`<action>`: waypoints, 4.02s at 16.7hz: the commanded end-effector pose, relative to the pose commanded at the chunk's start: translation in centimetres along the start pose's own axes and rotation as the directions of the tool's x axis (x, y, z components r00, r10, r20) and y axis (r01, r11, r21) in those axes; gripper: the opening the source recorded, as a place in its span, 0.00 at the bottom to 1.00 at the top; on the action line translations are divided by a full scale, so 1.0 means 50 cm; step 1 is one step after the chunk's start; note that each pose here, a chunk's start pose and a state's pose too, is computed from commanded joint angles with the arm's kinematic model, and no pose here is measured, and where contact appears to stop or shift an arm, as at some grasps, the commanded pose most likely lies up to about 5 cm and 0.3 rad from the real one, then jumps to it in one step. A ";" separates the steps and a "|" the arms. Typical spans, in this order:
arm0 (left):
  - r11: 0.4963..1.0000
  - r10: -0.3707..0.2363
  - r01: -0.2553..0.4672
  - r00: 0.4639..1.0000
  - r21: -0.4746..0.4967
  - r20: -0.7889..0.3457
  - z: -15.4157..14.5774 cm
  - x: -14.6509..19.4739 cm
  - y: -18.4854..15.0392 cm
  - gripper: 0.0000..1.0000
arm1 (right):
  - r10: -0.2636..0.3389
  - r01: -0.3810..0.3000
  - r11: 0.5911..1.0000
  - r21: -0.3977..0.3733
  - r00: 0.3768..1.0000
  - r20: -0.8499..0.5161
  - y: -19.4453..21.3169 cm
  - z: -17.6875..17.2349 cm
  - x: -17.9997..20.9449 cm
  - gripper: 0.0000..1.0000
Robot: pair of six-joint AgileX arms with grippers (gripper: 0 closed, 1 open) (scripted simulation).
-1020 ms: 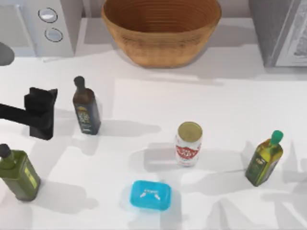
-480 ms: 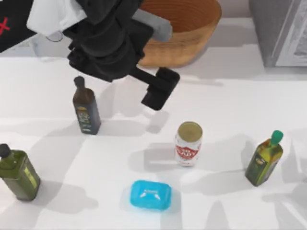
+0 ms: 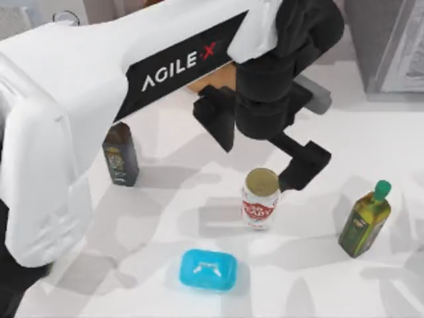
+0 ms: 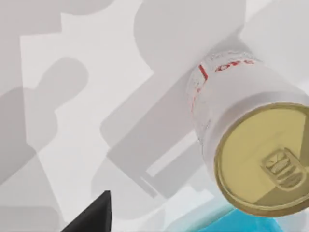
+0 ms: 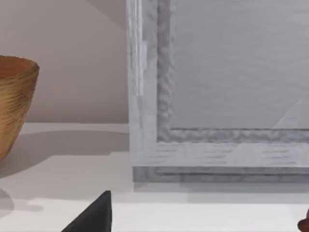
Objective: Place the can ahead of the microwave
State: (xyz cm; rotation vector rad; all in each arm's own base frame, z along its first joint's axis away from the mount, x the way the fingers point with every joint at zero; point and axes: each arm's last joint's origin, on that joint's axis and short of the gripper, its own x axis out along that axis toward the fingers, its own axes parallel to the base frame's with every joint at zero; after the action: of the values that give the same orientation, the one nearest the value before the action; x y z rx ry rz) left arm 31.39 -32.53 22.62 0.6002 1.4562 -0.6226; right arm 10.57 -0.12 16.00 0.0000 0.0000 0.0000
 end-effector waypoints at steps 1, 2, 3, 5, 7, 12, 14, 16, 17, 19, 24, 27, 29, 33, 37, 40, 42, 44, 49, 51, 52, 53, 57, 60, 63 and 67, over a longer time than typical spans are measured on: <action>1.000 0.002 -0.002 1.000 0.010 -0.015 0.008 0.009 -0.010 1.00 | 0.000 0.000 1.000 0.000 1.000 0.000 0.000 0.000 0.000 1.00; 1.000 0.003 -0.003 1.000 0.017 -0.024 0.013 0.015 -0.016 1.00 | 0.000 0.000 1.000 0.000 1.000 0.000 0.000 0.000 0.000 1.00; 1.000 0.004 -0.003 1.000 0.020 -0.029 0.015 0.018 -0.020 1.00 | 0.000 0.000 1.000 0.000 1.000 0.000 0.000 0.000 0.000 1.00; 1.000 0.004 -0.003 1.000 0.020 -0.029 0.015 0.018 -0.020 1.00 | 0.000 0.000 1.000 0.000 1.000 0.000 0.000 0.000 0.000 1.00; 1.000 0.004 -0.003 1.000 0.020 -0.029 0.015 0.018 -0.020 1.00 | 0.000 0.000 1.000 0.000 1.000 0.000 0.000 0.000 0.000 1.00; 1.000 0.004 -0.003 1.000 0.022 -0.029 0.013 0.048 -0.045 1.00 | 0.000 0.000 1.000 0.000 1.000 0.000 0.000 0.000 0.000 1.00; 1.000 0.003 -0.003 1.000 0.023 -0.029 0.011 0.080 -0.059 1.00 | 0.000 0.000 1.000 0.000 1.000 0.000 0.000 0.000 0.000 1.00; 1.000 0.004 -0.003 1.000 0.021 -0.029 0.011 0.113 -0.054 1.00 | 0.000 0.000 1.000 0.000 1.000 0.000 0.000 0.000 0.000 1.00; 1.000 0.004 -0.003 1.000 0.021 -0.029 0.011 0.126 -0.045 1.00 | 0.000 0.000 1.000 0.000 1.000 0.000 0.000 0.000 0.000 1.00; 1.000 0.004 -0.004 1.000 0.021 -0.028 0.012 0.138 -0.027 1.00 | 0.000 0.000 1.000 0.000 1.000 0.000 0.000 0.000 0.000 1.00; 1.000 0.004 -0.003 1.000 0.020 -0.029 0.012 0.138 -0.019 1.00 | 0.000 0.000 1.000 0.000 1.000 0.000 0.000 0.000 0.000 1.00; 1.000 0.004 -0.003 1.000 0.020 -0.029 0.012 0.138 -0.019 0.77 | 0.000 0.000 1.000 0.000 1.000 0.000 0.000 0.000 0.000 1.00; 1.000 0.004 -0.003 1.000 0.020 -0.029 0.012 0.138 -0.019 0.62 | 0.000 0.000 1.000 0.000 1.000 0.000 0.000 0.000 0.000 1.00; 1.000 0.004 -0.003 1.000 0.020 -0.029 0.012 0.138 -0.019 0.32 | 0.000 0.000 1.000 0.000 1.000 0.000 0.000 0.000 0.000 1.00; 1.000 0.004 -0.003 1.000 0.020 -0.029 0.012 0.138 -0.019 0.02 | 0.000 0.000 1.000 0.000 1.000 0.000 0.000 0.000 0.000 1.00; 1.000 0.004 -0.003 1.000 0.020 -0.029 0.012 0.138 -0.019 0.00 | 0.000 0.000 1.000 0.000 1.000 0.000 0.000 0.000 0.000 1.00; 1.000 0.004 -0.003 1.000 0.020 -0.029 0.012 0.138 -0.019 0.00 | 0.000 0.000 1.000 0.000 1.000 0.000 0.000 0.000 0.000 1.00; 1.000 0.004 -0.003 1.000 0.020 -0.029 0.012 0.138 -0.019 0.00 | 0.000 0.000 1.000 0.000 1.000 0.000 0.000 0.000 0.000 1.00; 0.997 -0.028 0.029 0.999 0.077 -0.015 0.004 0.104 -0.049 0.00 | 0.000 0.000 1.000 0.000 1.000 0.000 0.000 0.000 0.000 1.00; 0.988 -0.060 0.061 0.998 0.141 -0.014 -0.015 0.054 -0.081 0.00 | 0.000 0.000 1.000 0.000 1.000 0.000 0.000 0.000 0.000 1.00; 0.984 -0.067 0.070 0.998 0.163 -0.022 -0.027 0.031 -0.091 0.00 | 0.000 0.000 1.000 0.000 1.000 0.000 0.000 0.000 0.000 1.00; 0.982 -0.067 0.072 0.997 0.176 -0.035 -0.038 0.014 -0.098 0.00 | 0.000 0.000 1.000 0.000 1.000 0.000 0.000 0.000 0.000 1.00; 0.987 -0.041 0.051 0.997 0.150 -0.067 -0.043 -0.007 -0.089 0.00 | 0.000 0.000 1.000 0.000 1.000 0.000 0.000 0.000 0.000 1.00; 0.995 -0.029 0.033 0.999 0.093 -0.040 -0.014 0.013 -0.062 0.00 | 0.000 0.000 1.000 0.000 1.000 0.000 0.000 0.000 0.000 1.00; 0.999 -0.004 0.005 1.000 0.035 -0.027 0.011 0.050 -0.029 0.00 | 0.000 0.000 1.000 0.000 1.000 0.000 0.000 0.000 0.000 1.00; 1.000 0.003 -0.002 1.000 0.024 -0.028 0.014 0.058 -0.022 0.00 | 0.000 0.000 1.000 0.000 1.000 0.000 0.000 0.000 0.000 1.00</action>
State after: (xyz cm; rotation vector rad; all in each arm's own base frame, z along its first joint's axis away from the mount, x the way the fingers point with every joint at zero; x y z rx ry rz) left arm 31.17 -33.87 19.77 0.6314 1.4756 -0.6321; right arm 10.57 -0.12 16.00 0.0000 0.0000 0.0000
